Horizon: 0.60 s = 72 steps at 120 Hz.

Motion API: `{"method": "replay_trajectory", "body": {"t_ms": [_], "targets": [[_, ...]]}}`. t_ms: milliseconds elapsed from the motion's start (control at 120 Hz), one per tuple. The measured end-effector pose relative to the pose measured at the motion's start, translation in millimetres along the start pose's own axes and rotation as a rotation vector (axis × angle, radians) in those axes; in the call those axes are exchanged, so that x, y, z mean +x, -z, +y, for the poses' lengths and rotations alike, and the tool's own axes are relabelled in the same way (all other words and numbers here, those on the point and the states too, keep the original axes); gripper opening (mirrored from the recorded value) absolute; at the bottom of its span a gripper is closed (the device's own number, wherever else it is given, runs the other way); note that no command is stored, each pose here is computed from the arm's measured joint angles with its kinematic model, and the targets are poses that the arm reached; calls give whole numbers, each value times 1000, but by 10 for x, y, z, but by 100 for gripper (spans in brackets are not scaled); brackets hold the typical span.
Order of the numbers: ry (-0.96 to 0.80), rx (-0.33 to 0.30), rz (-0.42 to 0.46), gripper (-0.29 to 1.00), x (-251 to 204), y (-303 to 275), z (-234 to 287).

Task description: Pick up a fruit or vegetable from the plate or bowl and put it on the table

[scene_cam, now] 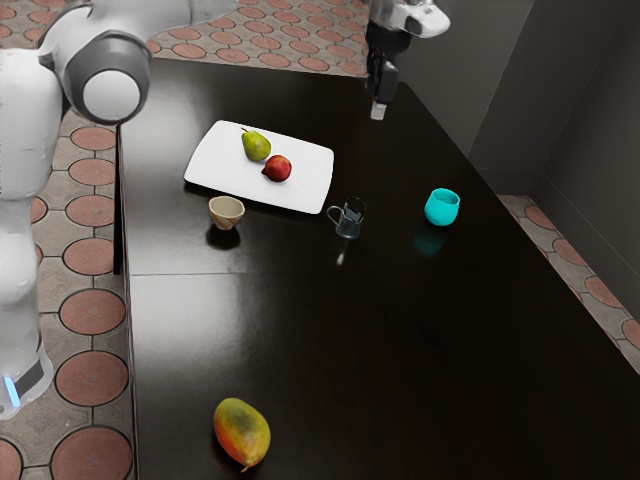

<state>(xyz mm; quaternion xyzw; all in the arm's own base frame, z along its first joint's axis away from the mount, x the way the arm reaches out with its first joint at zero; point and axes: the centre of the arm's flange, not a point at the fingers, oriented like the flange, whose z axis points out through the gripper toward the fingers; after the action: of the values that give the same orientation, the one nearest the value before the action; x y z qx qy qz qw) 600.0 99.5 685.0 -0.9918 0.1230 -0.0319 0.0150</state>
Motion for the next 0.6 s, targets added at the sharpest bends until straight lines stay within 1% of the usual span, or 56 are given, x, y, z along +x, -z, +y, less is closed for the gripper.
{"method": "replay_trajectory", "body": {"t_ms": [117,217,292,400,525,600], "targets": [[-92,28,-3,70,65,-153,-93],[-163,32,-18,70,66,-423,-131],[-185,22,-55,70,-234,-777,-228],[-175,29,-61,70,-635,-1099,-567],[-150,43,-55,70,-897,-1322,-1080],[-153,38,-61,70,-1000,-1484,-1272]]}}
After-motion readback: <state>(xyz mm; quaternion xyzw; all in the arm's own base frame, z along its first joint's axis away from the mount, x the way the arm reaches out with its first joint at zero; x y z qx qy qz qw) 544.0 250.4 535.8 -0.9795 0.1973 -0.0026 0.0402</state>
